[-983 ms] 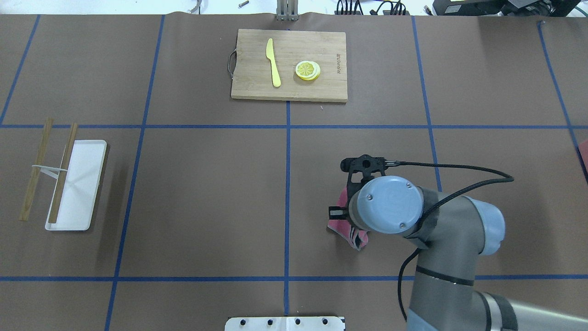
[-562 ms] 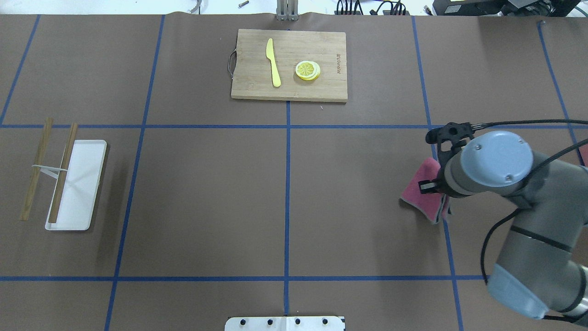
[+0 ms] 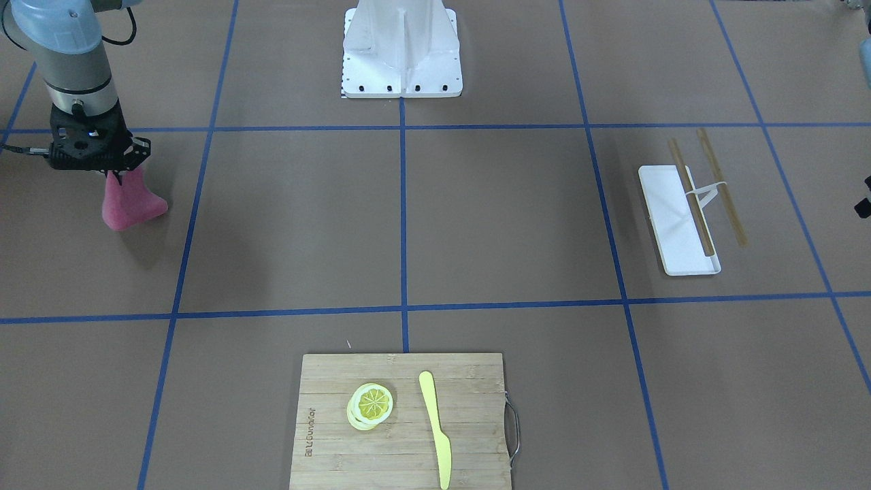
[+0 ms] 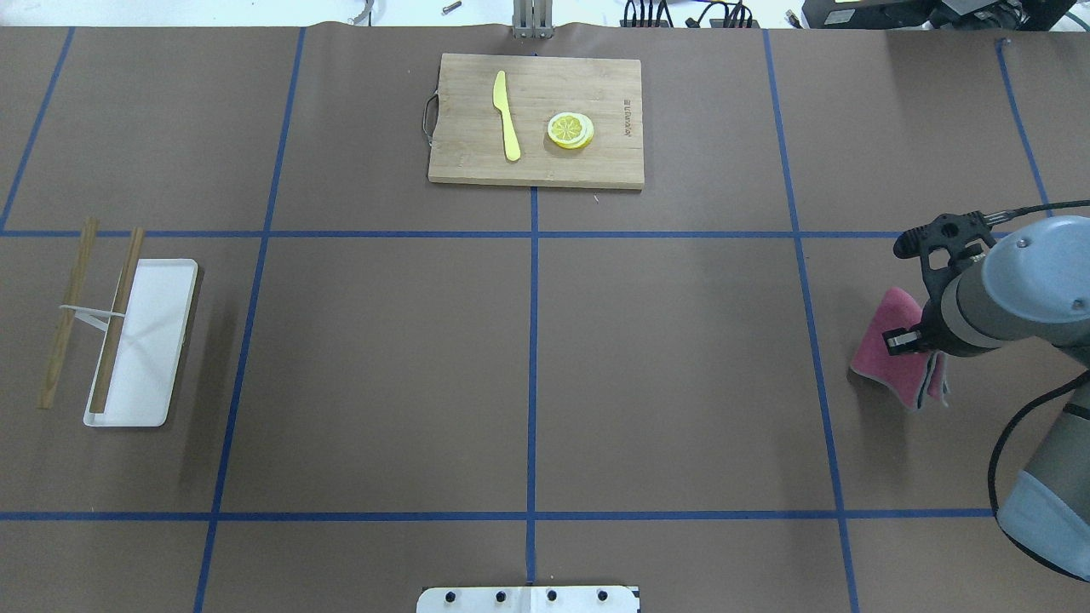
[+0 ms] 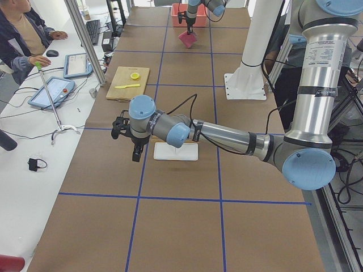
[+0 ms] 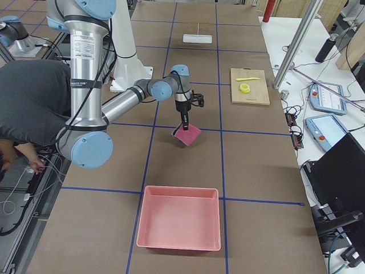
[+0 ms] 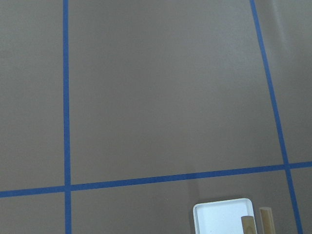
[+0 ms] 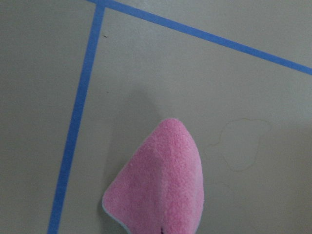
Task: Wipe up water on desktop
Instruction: 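Wipe the cloth back toward the table center with the right gripper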
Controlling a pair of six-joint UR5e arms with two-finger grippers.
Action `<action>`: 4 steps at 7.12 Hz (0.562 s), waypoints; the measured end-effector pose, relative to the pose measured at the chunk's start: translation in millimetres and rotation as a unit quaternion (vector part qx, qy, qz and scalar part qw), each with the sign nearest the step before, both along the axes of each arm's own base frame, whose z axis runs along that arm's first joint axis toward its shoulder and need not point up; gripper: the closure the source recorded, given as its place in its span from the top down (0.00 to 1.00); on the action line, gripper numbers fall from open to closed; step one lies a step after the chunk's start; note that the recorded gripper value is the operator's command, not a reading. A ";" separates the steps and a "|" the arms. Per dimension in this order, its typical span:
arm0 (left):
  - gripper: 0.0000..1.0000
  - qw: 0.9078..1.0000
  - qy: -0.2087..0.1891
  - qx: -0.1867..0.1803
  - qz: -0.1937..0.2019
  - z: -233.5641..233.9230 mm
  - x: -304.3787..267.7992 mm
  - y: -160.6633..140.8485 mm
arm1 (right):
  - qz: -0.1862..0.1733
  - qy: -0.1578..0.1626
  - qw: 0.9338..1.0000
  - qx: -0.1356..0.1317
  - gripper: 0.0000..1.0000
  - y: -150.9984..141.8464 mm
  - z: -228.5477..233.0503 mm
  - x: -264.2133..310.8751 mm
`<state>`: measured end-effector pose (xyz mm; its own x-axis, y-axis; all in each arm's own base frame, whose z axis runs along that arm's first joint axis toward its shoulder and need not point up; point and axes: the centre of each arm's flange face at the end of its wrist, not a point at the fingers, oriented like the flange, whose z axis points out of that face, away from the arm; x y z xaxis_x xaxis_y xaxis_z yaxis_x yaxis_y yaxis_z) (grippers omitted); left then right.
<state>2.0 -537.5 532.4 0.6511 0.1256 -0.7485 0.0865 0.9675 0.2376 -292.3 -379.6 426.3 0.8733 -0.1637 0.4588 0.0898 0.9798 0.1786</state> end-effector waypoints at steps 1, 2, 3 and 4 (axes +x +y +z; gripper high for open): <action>0.97 1.000 -0.009 0.007 0.004 7.1 -6.7 2.1 | 0.004 -0.023 1.000 -0.010 0.00 2.4 -20.7 -40.4; 0.97 1.000 -0.013 0.007 0.004 10.7 -11.6 3.1 | 0.014 -0.049 0.998 -0.024 0.00 13.6 -49.4 -91.1; 0.97 1.000 -0.014 0.003 0.003 13.1 -14.5 3.4 | 0.026 -0.079 0.996 -0.038 0.00 33.1 -85.6 -138.1; 0.97 1.000 -0.015 -0.001 0.002 14.1 -16.0 3.4 | 0.038 -0.102 0.993 -0.049 0.00 55.6 -118.3 -175.3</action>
